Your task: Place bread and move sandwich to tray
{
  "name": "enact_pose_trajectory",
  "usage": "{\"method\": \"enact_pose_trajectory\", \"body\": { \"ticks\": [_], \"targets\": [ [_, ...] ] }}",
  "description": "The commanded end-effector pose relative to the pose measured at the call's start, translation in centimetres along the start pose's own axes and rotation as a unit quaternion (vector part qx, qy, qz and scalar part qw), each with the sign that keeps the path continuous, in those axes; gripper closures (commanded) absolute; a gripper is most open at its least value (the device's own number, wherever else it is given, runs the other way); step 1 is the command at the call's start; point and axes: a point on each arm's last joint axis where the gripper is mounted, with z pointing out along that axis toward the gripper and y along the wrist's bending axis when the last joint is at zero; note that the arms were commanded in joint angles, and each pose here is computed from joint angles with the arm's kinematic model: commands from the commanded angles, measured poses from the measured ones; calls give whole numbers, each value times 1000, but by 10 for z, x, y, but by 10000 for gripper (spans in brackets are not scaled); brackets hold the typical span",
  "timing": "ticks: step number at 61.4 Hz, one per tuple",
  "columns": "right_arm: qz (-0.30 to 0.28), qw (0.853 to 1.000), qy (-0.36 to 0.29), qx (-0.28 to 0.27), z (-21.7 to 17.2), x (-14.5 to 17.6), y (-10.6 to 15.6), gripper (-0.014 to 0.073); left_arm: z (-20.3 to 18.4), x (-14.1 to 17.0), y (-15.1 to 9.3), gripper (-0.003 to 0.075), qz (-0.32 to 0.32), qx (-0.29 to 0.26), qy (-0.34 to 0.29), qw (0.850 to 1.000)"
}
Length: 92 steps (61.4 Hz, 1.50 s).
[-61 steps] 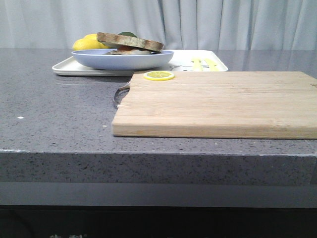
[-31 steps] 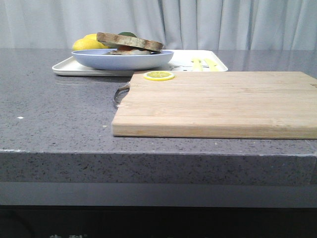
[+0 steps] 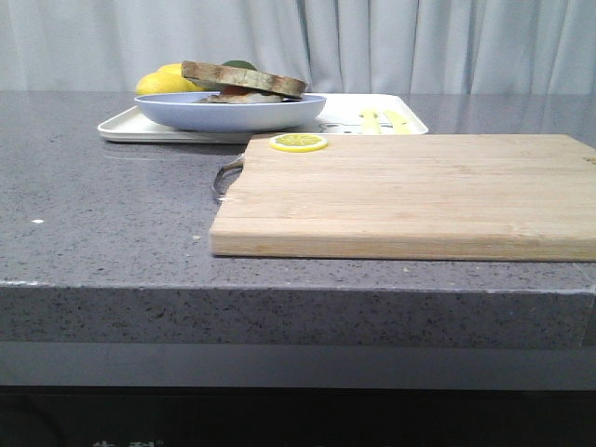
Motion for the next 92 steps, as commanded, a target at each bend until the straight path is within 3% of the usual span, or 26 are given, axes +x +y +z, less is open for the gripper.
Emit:
{"method": "enact_pose_trajectory", "body": {
  "ticks": [1,20,30,38,64,73,92],
  "targets": [
    [-3,999,-40,5,-4,-11,0,664,-9,-8,1,741,-4,-16,-65,998],
    [-3,999,-39,5,-4,-10,0,664,-32,38,6,741,11,-172,-160,972],
    [-3,999,-39,5,-4,-10,0,664,-23,61,12,741,-51,-203,-172,962],
    [-3,999,-39,5,-4,-10,0,664,-18,82,17,741,-102,-210,-164,958],
    [-3,999,-39,5,-4,-10,0,664,12,141,23,741,-94,-201,-209,952],
    [-3,999,-39,5,-4,-10,0,664,13,142,22,741,-86,-189,-198,958],
    [-3,999,-39,5,-4,-10,0,664,12,141,22,741,-85,-198,-205,955]
  ]
}}
